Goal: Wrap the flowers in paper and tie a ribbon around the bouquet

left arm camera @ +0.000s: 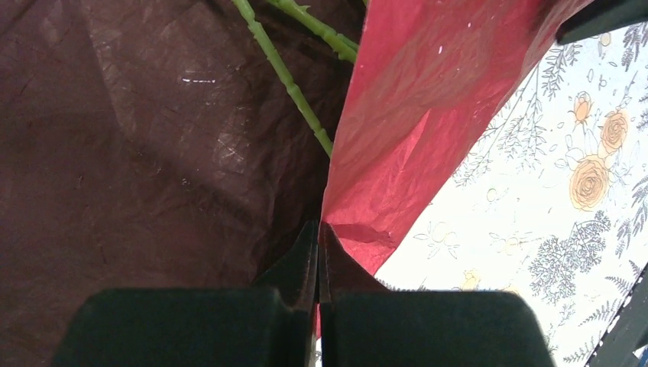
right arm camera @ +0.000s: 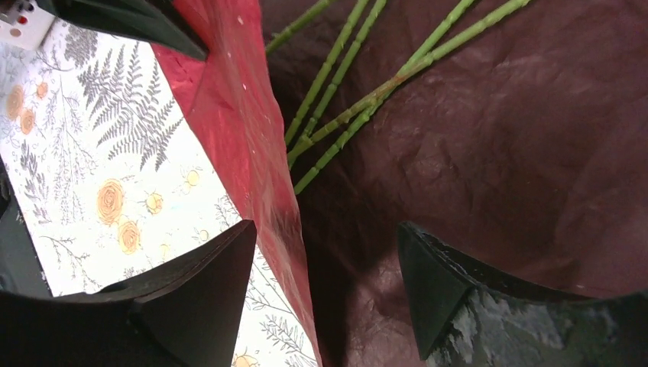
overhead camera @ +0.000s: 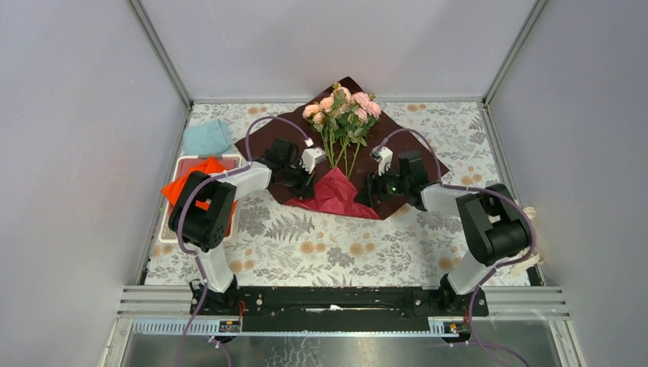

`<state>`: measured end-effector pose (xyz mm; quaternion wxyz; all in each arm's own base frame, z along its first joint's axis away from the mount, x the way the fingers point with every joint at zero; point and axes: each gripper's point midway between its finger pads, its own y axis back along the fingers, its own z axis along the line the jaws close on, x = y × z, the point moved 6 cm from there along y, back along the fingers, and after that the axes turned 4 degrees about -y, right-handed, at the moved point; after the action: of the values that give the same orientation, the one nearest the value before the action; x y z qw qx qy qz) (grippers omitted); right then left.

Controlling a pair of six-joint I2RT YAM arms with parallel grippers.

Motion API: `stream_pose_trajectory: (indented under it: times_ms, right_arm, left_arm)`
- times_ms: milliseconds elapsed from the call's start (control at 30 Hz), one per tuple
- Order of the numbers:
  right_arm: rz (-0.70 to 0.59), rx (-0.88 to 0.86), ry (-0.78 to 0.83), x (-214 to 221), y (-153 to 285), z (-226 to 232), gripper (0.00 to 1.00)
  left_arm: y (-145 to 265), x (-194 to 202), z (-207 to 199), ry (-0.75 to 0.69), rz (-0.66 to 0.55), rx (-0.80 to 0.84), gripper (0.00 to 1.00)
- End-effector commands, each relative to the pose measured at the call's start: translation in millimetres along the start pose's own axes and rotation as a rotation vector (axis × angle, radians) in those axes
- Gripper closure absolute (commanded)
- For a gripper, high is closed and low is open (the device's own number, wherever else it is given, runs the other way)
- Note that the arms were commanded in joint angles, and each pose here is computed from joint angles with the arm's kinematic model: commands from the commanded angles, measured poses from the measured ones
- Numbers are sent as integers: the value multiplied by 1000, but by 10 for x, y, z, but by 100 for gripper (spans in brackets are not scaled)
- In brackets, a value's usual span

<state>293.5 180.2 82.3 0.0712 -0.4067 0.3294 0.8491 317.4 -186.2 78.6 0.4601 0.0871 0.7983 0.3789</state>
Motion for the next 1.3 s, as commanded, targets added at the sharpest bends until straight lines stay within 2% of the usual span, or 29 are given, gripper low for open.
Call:
stream_pose_trajectory:
  times_ms: [0, 100, 167, 233, 300, 367, 400, 433, 467, 533, 733, 1067, 1167, 1267]
  right_arm:
    - [0, -122, -21, -47, -127, 52, 27]
    - [-19, -231, -23, -20, -113, 173, 36]
    - [-21, -236, -31, -27, -108, 186, 62]
    - [-5, -219, -46, -28, -117, 166, 79]
    - [-9, -202, -45, -39, -108, 157, 92]
    - [-17, -168, -59, -49, -97, 139, 100]
    - [-15, -147, -74, -46, -97, 123, 100]
    - [-13, -123, -87, -46, -101, 99, 100]
    - [-8, -102, -103, -40, -111, 75, 100]
    - [0, -51, -130, -38, -130, 13, 100]
    - [7, 41, -175, -79, -169, -93, 100]
    - [67, 159, -231, -105, -205, -248, 100]
    - [83, 187, -236, -137, -212, -288, 100]
    - [86, 205, -242, -157, -208, -310, 100]
  left_arm:
    - [5, -158, 128, -11, -47, -62, 100]
    - [34, -175, 145, -12, -62, -95, 100]
    - [49, -186, 148, -15, -73, -108, 100]
    - [51, -198, 150, -2, -78, -114, 100]
    - [59, -201, 141, 1, -82, -112, 100]
    - [70, -194, 144, 11, -78, -121, 100]
    - [85, -196, 143, 15, -74, -123, 100]
    - [104, -202, 151, 18, -68, -127, 93]
    - [135, -214, 161, 21, -62, -134, 78]
    - [217, -241, 196, 17, -41, -154, 59]
    - [452, 30, 211, -77, 105, -223, 37]
    - [552, 276, 316, -96, 234, -370, 36]
    - [676, 91, 209, -114, 189, -365, 38]
    - [806, -150, 21, -158, 143, -346, 45]
